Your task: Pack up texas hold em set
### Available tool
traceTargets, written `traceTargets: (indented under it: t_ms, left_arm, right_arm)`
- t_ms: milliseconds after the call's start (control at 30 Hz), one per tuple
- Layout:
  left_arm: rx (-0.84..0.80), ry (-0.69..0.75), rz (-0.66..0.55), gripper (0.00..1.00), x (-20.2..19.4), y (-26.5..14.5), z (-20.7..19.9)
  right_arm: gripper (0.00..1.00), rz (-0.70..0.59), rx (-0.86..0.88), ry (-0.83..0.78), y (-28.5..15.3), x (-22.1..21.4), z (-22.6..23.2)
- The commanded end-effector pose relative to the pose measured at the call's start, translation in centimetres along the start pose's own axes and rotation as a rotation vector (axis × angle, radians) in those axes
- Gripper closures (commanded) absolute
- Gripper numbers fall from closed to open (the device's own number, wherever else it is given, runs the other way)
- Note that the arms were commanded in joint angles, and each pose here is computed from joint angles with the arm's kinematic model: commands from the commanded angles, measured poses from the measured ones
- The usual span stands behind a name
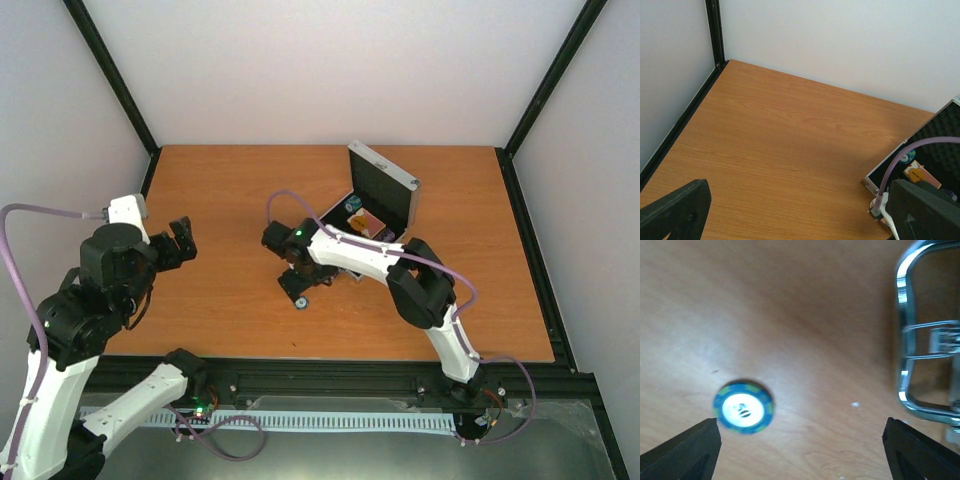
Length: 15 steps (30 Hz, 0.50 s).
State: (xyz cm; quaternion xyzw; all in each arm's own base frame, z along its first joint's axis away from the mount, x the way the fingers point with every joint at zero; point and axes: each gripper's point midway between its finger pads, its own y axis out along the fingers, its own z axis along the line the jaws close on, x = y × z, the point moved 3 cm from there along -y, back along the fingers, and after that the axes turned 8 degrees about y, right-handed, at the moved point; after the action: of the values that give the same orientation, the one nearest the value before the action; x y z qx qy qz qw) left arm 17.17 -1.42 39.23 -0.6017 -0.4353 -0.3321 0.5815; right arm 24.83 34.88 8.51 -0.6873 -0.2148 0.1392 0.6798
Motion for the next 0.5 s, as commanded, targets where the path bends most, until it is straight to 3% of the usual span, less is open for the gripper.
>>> traceTargets:
  t_ms: [0,167,467]
  left_arm:
    - [-0.007,-0.001,-0.005,0.00,0.2,0.4,-0.4]
    - [-0.013,-0.003,0.002,0.00,0.2,0.6,-0.6]
    - [-0.011,0.002,0.011,0.00,0.0,0.6,-0.5]
  right_arm:
    - [0.09,-0.007,0.108,-0.030,-1.0,-1.4,3.6]
    - [0.10,0.023,0.161,-0.025,0.2,-2.3,5.4]
    - [0.10,0.043,0.118,-0.034,1.9,-3.3,4.5]
